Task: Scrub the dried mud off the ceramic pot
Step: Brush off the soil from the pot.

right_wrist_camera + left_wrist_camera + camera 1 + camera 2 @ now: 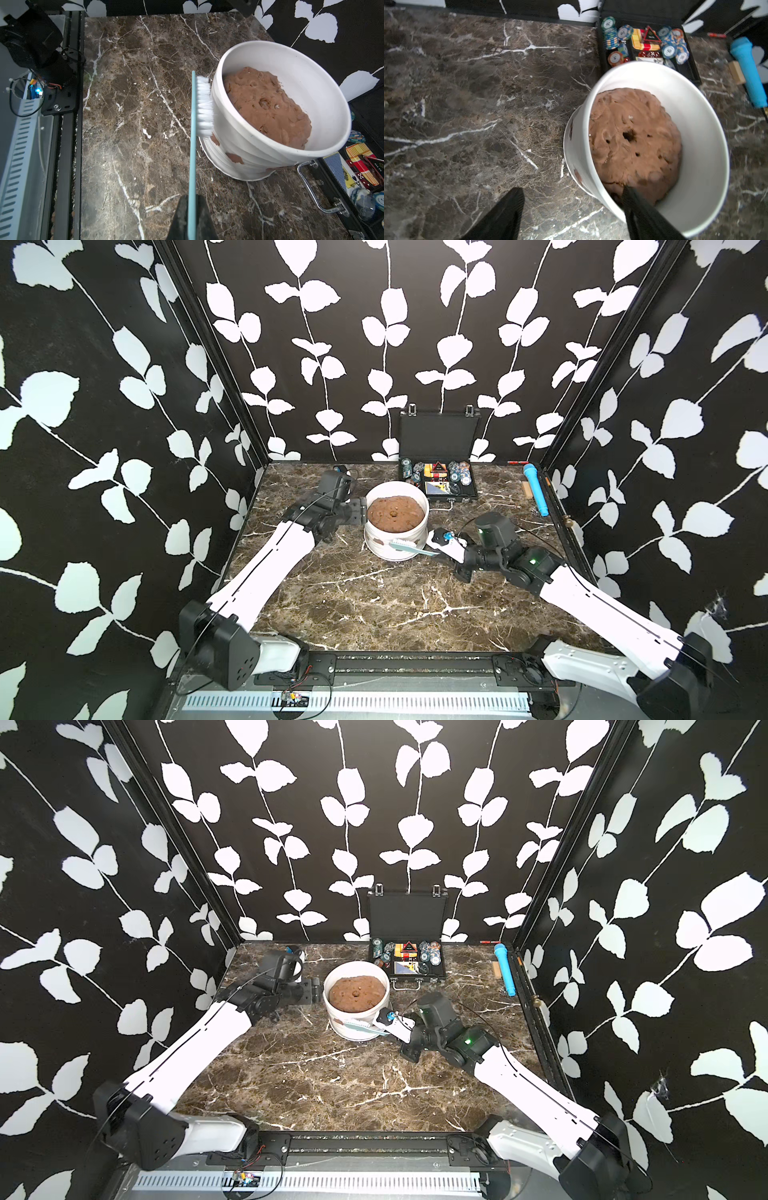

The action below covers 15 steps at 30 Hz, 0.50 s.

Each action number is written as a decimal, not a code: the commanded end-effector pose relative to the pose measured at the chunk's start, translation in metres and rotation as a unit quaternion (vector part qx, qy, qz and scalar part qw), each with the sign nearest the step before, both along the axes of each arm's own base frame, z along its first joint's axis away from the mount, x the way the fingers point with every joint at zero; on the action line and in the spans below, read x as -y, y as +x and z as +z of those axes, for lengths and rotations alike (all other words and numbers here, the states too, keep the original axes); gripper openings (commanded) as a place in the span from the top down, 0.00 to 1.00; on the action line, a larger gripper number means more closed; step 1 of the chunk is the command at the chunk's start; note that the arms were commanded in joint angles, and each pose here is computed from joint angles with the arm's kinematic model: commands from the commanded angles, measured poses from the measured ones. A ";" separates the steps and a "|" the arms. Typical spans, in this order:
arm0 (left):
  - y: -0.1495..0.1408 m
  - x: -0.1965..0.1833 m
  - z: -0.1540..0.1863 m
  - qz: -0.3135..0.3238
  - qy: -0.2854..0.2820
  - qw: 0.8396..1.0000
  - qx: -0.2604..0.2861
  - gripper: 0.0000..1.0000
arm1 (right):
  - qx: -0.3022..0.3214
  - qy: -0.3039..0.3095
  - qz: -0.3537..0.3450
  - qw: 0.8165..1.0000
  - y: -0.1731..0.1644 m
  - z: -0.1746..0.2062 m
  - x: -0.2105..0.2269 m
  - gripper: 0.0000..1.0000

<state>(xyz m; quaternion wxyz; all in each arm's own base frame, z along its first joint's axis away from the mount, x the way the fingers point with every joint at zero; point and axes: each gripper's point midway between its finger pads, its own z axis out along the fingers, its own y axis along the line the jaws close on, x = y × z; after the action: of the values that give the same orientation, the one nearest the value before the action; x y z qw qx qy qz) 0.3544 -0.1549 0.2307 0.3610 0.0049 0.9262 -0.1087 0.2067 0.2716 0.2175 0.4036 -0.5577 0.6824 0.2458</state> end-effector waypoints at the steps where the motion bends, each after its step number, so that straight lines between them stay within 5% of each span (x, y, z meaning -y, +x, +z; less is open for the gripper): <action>1: 0.020 -0.002 0.007 0.081 -0.038 0.996 -0.001 0.27 | 0.027 0.046 -0.008 0.999 0.009 0.014 -0.020 1.00; 15: 0.036 0.010 -0.032 0.091 -0.030 0.994 -0.056 0.51 | 0.038 0.027 -0.073 0.996 0.011 -0.021 -0.038 1.00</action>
<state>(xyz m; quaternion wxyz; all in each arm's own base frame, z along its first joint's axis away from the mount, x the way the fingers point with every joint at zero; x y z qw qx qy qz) 0.3870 -0.1648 0.1898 0.3100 -0.0870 0.9414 -0.1000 0.2079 0.3027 0.1842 0.4220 -0.5296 0.6997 0.2275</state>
